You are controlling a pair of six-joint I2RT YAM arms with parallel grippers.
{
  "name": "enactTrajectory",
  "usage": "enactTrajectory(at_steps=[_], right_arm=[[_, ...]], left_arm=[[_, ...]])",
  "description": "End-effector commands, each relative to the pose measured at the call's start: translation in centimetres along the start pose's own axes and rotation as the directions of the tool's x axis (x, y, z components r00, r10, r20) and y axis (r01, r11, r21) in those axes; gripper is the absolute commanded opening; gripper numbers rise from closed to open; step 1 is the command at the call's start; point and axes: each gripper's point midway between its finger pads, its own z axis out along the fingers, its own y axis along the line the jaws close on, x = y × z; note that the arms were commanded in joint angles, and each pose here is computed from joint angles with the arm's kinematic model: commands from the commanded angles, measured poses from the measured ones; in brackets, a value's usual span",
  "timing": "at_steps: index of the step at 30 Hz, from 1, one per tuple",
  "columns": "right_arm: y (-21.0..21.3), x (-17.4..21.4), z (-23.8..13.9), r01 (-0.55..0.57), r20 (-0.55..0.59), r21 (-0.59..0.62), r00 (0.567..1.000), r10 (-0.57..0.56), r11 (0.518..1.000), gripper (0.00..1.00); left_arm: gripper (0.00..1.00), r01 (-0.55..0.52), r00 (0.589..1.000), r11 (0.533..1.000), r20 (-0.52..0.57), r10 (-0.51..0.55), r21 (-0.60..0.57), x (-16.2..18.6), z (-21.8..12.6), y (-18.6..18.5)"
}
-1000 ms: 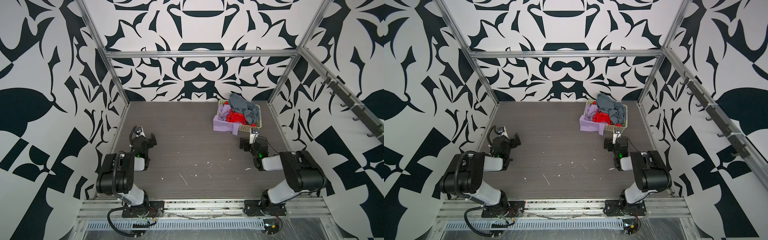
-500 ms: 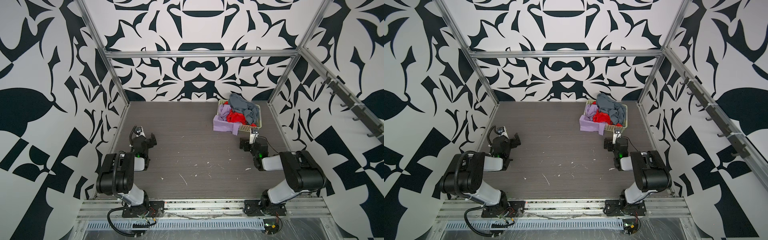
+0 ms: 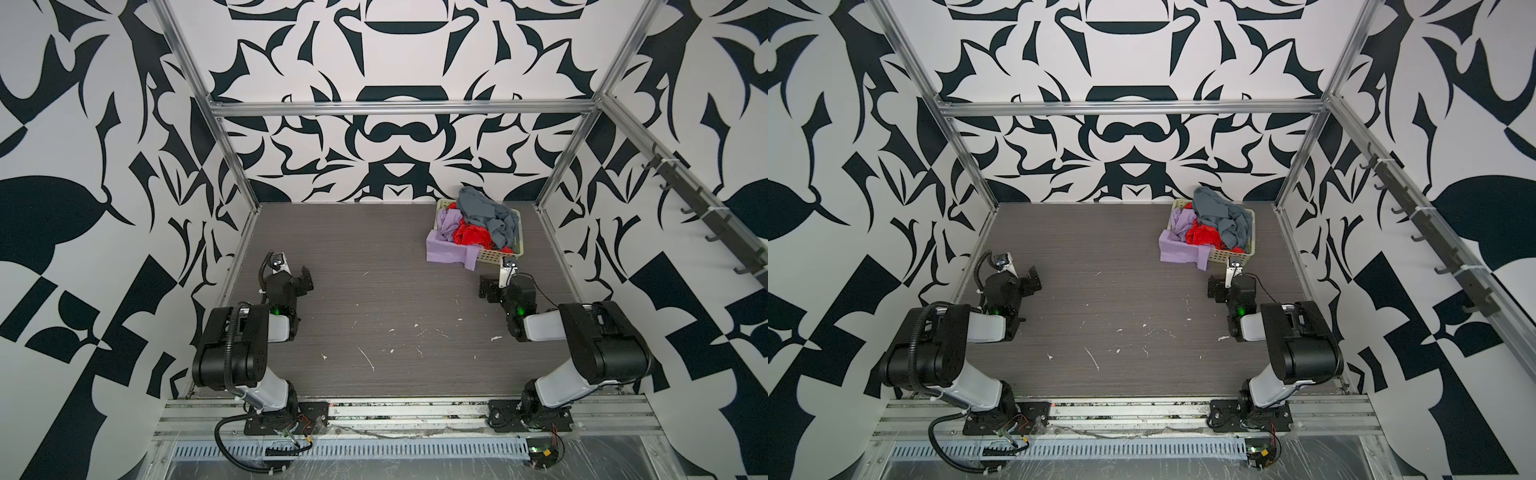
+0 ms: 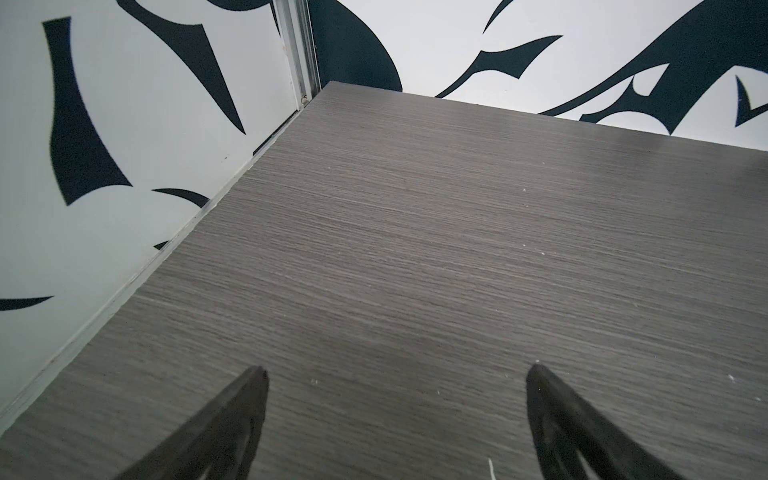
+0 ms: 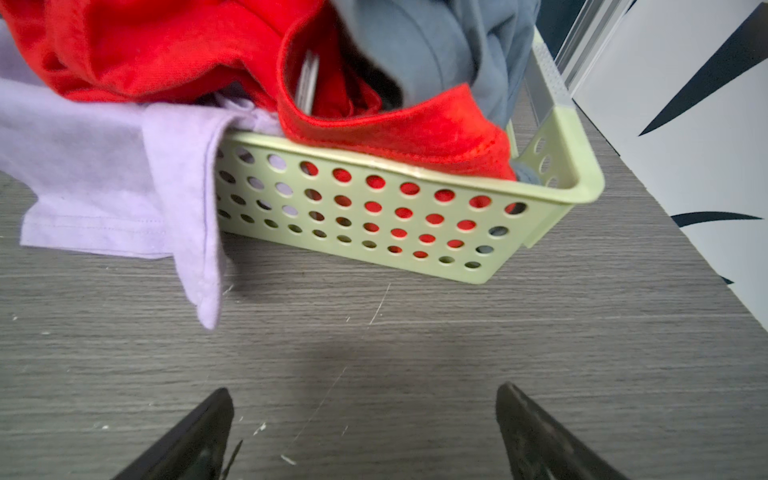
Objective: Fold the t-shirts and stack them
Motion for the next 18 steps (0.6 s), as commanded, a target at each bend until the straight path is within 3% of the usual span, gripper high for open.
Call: enactTrajectory(at_steps=[1, 4, 9, 14, 18], right_arm=[[0.1, -2.2, -0.2, -0.013, 0.068, -0.006, 0.998, 0.014, 1.0, 1.0], [-0.1, -2.9, -0.3, -0.021, 0.049, 0.005, 0.999, 0.021, 1.0, 1.0], [1.2, -6.7, -2.7, -0.019, 0.039, -0.067, 0.999, 0.022, 0.998, 1.0], [3.4, -11.5, -7.3, -0.202, 0.056, -0.206, 0.975, 0.217, 0.958, 1.0], [6.7, -12.4, -10.2, -0.36, -0.075, -0.337, 0.931, 0.356, 0.87, 1.0]], left_arm=[[0.99, 0.006, 1.0, 1.0, 0.022, -0.006, 0.001, -0.7, -0.1, 0.0], [0.99, 0.004, 1.0, 1.0, 0.028, -0.004, -0.001, -0.8, -0.1, 0.1], [0.99, -0.001, 1.0, 0.999, 0.004, 0.001, 0.047, -4.7, -1.9, -1.0], [0.99, 0.244, 0.97, 0.95, -0.039, -0.241, 0.194, -11.2, -6.6, -4.0], [0.99, 0.477, 0.879, 0.826, -0.182, -0.442, 0.3, -12.7, -9.7, -8.1]])
